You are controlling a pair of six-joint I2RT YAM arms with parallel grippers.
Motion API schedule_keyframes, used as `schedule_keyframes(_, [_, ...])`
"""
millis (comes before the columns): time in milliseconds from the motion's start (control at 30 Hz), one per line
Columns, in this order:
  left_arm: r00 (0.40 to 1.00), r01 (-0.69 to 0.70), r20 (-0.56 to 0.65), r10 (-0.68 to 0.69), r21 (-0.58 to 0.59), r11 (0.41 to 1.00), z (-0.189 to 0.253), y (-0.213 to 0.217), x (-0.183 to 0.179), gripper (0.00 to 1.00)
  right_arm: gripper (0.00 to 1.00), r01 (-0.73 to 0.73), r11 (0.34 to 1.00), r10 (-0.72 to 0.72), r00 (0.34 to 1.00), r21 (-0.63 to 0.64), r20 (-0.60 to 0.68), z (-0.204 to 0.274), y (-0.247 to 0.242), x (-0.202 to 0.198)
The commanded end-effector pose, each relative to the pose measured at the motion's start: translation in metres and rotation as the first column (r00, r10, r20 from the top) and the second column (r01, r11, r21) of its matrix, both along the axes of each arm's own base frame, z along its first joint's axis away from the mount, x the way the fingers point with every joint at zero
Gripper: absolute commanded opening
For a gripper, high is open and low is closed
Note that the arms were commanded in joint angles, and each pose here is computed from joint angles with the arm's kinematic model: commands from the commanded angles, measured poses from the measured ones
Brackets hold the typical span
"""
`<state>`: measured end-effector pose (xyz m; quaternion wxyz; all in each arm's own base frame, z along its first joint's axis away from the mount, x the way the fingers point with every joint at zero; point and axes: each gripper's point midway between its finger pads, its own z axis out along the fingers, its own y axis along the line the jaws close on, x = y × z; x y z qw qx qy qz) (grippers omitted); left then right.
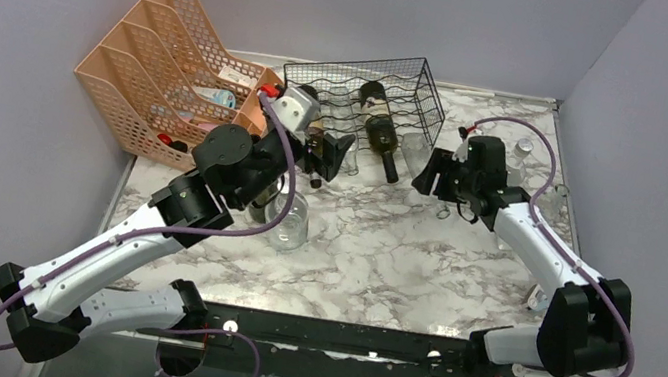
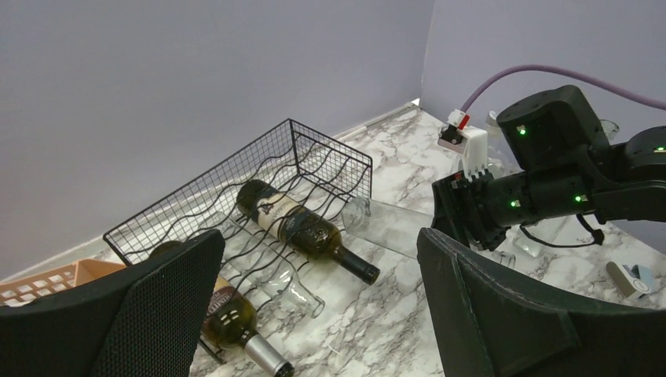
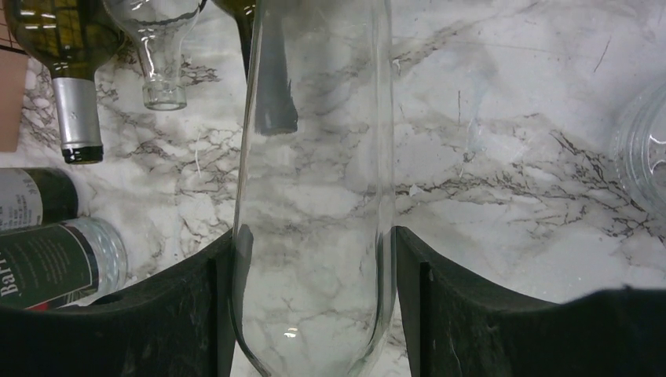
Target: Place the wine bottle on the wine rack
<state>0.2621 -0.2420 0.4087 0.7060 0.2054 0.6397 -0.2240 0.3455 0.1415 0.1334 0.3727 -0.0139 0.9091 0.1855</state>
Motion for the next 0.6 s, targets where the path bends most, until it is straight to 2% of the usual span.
schedule_keyframes(0, [0.999, -0.014, 0.040, 0.014, 0.012, 1.000, 0.002, 0.013, -0.007, 0.99, 0.01, 0.031, 0.999, -0.034, 0.989, 0.025, 0.147, 0.013, 0.004, 0.037])
schedule_keyframes(367, [0.999, -0.004, 0.055, 0.003, 0.031, 1.000, 0.015, 0.014, -0.010, 0.99, 0.01, 0.063, 0.998, -0.067, 0.965, 0.024, 0.252, 0.012, 0.007, 0.079])
schedule_keyframes(567, [0.999, 0.000, 0.051, -0.003, 0.056, 0.998, 0.012, 0.008, -0.005, 0.99, 0.01, 0.052, 0.998, -0.055, 0.966, 0.020, 0.254, -0.008, 0.013, 0.097])
